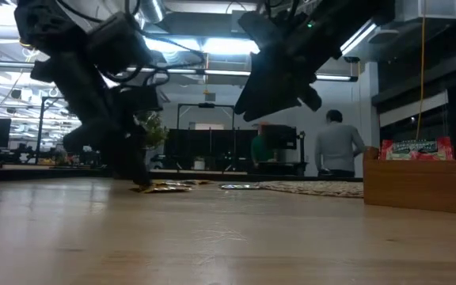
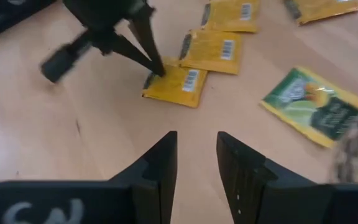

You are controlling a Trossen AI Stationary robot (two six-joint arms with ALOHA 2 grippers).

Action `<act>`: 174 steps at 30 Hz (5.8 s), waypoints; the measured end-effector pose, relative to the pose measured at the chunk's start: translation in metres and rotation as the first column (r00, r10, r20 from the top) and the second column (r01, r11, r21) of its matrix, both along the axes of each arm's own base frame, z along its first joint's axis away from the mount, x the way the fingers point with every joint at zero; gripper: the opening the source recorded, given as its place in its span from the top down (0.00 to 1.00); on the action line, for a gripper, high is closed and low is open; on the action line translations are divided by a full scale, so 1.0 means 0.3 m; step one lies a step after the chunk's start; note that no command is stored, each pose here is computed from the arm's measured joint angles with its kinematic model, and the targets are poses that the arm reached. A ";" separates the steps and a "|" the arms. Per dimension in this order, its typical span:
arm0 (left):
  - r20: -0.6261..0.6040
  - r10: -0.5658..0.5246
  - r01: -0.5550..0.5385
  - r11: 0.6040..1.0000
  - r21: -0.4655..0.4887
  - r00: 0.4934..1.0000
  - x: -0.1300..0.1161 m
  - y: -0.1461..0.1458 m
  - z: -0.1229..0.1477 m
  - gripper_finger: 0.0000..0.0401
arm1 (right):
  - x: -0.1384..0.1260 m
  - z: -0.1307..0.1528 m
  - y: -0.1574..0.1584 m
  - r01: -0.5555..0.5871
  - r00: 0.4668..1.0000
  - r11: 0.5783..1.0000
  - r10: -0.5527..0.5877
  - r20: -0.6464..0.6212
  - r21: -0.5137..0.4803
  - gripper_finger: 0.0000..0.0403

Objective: Pick & Place Tea
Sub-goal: Put the orange tea bag into the right slot of the wooden organizer

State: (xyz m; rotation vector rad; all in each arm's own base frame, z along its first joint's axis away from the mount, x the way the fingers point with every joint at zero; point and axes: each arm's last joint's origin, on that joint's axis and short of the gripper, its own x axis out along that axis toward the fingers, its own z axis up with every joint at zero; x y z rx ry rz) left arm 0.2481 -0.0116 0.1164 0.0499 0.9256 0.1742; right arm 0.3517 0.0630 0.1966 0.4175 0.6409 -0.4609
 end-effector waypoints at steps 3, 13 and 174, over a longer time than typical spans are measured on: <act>-0.017 -0.011 0.011 1.000 -0.002 1.000 0.002 -0.021 -0.016 0.99 | 0.016 -0.014 0.007 -0.010 1.000 0.999 0.008 0.025 0.048 0.72; -0.037 -0.283 0.283 0.959 -0.015 0.958 -0.018 -0.148 -0.014 0.99 | 0.068 -0.105 0.028 -0.073 0.997 0.988 0.067 0.044 0.139 0.72; 0.042 -0.195 0.199 0.948 -0.247 0.980 -0.134 -0.246 0.134 0.99 | 0.303 -0.150 0.205 -0.573 0.794 0.788 0.602 -0.087 0.227 0.73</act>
